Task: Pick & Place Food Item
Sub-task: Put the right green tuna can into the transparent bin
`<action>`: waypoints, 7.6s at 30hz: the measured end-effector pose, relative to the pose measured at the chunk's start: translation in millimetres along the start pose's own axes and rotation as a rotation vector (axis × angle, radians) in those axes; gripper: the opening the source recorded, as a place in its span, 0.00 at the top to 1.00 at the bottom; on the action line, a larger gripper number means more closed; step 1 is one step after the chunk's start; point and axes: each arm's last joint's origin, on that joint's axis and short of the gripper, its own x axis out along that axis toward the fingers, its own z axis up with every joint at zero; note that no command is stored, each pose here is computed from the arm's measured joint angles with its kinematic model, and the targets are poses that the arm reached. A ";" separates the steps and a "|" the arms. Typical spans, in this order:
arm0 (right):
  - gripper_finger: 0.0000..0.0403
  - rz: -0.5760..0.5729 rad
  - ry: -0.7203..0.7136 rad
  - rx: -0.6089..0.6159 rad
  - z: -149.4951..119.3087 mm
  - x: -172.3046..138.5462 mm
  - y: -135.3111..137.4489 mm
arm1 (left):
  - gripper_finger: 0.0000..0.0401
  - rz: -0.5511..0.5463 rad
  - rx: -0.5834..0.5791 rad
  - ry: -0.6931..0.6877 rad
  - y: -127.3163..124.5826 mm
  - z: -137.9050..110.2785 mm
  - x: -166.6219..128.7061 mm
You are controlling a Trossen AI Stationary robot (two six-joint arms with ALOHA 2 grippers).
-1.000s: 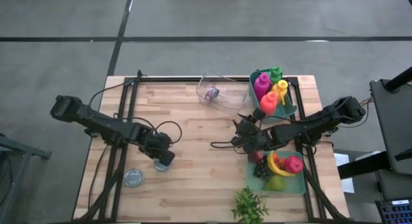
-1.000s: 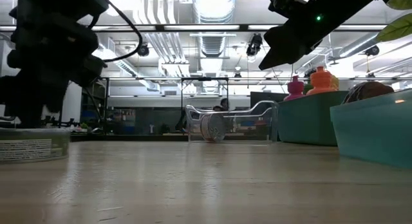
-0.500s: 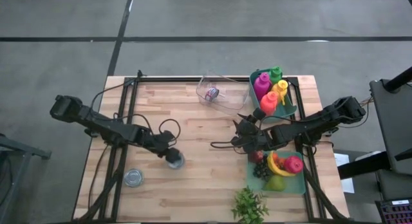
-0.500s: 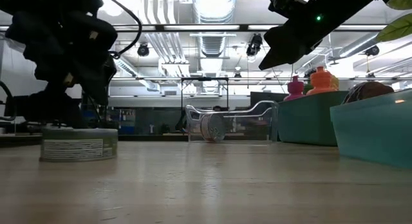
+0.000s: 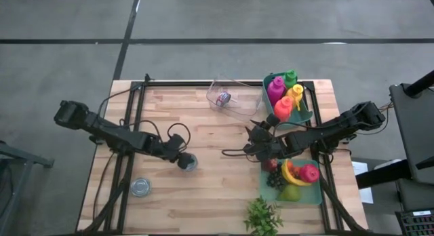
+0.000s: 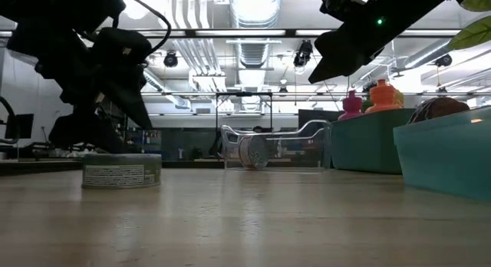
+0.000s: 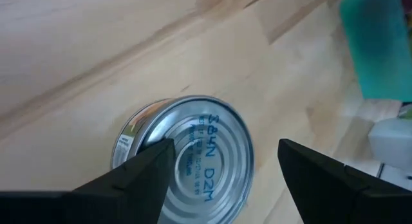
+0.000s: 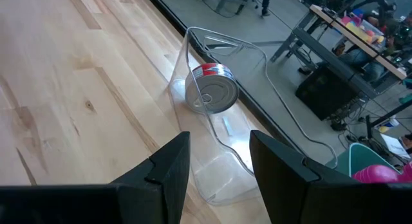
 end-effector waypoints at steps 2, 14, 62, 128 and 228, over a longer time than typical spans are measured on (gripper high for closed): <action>0.61 0.000 0.000 0.000 0.0 -0.1 0.1 | 0.28 -0.017 0.011 -0.011 -2.0 0.4 4.6; 0.61 0.000 -0.001 0.005 0.2 0.0 0.1 | 0.28 -0.063 0.174 -0.070 -24.7 13.5 32.3; 0.61 0.274 0.053 0.184 -3.0 41.1 44.9 | 0.28 0.150 1.002 0.231 -22.1 -1.9 -5.6; 0.61 0.712 -0.031 -0.144 -6.7 113.5 135.5 | 0.28 0.123 1.004 -0.033 -1.4 -6.5 18.1; 0.61 0.802 -0.099 0.049 -10.7 79.9 98.8 | 0.28 0.117 1.071 -0.065 -29.9 9.8 65.7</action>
